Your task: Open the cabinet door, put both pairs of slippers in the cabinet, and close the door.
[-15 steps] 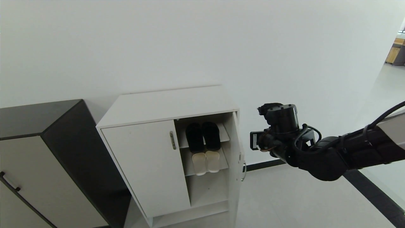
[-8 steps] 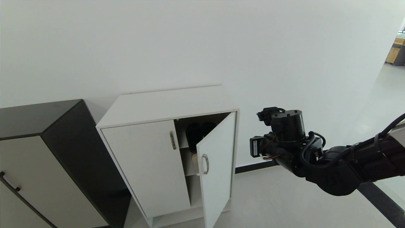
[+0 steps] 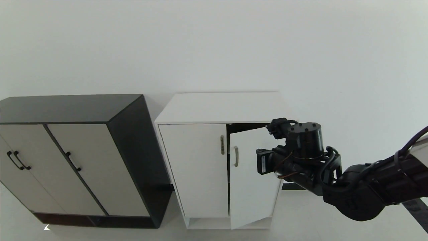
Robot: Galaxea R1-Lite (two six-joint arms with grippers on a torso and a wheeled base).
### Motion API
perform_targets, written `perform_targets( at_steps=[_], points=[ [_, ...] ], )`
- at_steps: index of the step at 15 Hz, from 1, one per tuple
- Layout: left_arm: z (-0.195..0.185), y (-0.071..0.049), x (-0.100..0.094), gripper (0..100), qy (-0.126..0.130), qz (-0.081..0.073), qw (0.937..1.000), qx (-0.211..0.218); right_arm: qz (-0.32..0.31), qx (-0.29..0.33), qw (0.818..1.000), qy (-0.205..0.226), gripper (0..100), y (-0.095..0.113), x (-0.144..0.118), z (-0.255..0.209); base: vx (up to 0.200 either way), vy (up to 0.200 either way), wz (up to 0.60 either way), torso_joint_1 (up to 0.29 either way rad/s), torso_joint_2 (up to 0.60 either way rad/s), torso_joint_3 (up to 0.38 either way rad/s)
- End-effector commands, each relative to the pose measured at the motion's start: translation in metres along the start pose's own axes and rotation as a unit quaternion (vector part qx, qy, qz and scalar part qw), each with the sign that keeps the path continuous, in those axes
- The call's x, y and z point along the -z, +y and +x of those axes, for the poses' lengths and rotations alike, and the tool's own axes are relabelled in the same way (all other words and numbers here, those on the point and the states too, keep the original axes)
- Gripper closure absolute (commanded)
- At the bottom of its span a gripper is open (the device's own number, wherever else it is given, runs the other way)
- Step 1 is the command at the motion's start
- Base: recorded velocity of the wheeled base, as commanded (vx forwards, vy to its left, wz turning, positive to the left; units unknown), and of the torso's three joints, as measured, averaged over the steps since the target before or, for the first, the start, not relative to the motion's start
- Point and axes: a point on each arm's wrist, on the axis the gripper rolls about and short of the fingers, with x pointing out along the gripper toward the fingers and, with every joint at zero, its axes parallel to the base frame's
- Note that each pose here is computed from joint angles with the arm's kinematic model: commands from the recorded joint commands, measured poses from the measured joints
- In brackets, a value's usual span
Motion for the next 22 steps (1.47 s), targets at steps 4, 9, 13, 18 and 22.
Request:
perform_targets(
  at_steps=[4,9,13,18,22],
  points=[
    [0.0,0.0,0.0,100,-0.001,0.0,1.0,-0.001,0.001,-0.073,0.997,0.009,100,-0.009,0.024,-0.009,0.0,0.0,0.0,0.0,0.0,0.0],
    [0.0,0.0,0.0,100,-0.001,0.0,1.0,-0.001,-0.003,-0.074,0.997,0.015,100,-0.01,0.031,-0.01,0.16,0.0,0.0,-0.002,0.0,0.003],
    [0.0,0.0,0.0,100,-0.001,0.0,1.0,-0.001,-0.015,-0.076,0.997,0.026,100,-0.008,0.038,-0.007,0.2,0.0,0.0,0.008,0.01,0.005],
    [0.0,0.0,0.0,100,-0.001,0.0,1.0,-0.001,-0.018,-0.084,0.996,0.031,100,-0.002,0.048,0.002,0.12,0.0,0.0,0.002,0.0,0.001],
    [0.0,0.0,0.0,100,-0.001,0.0,1.0,-0.001,-0.02,-0.093,0.995,0.025,100,0.005,0.053,0.009,0.0,0.0,0.0,0.0,0.0,0.0]
  ],
)
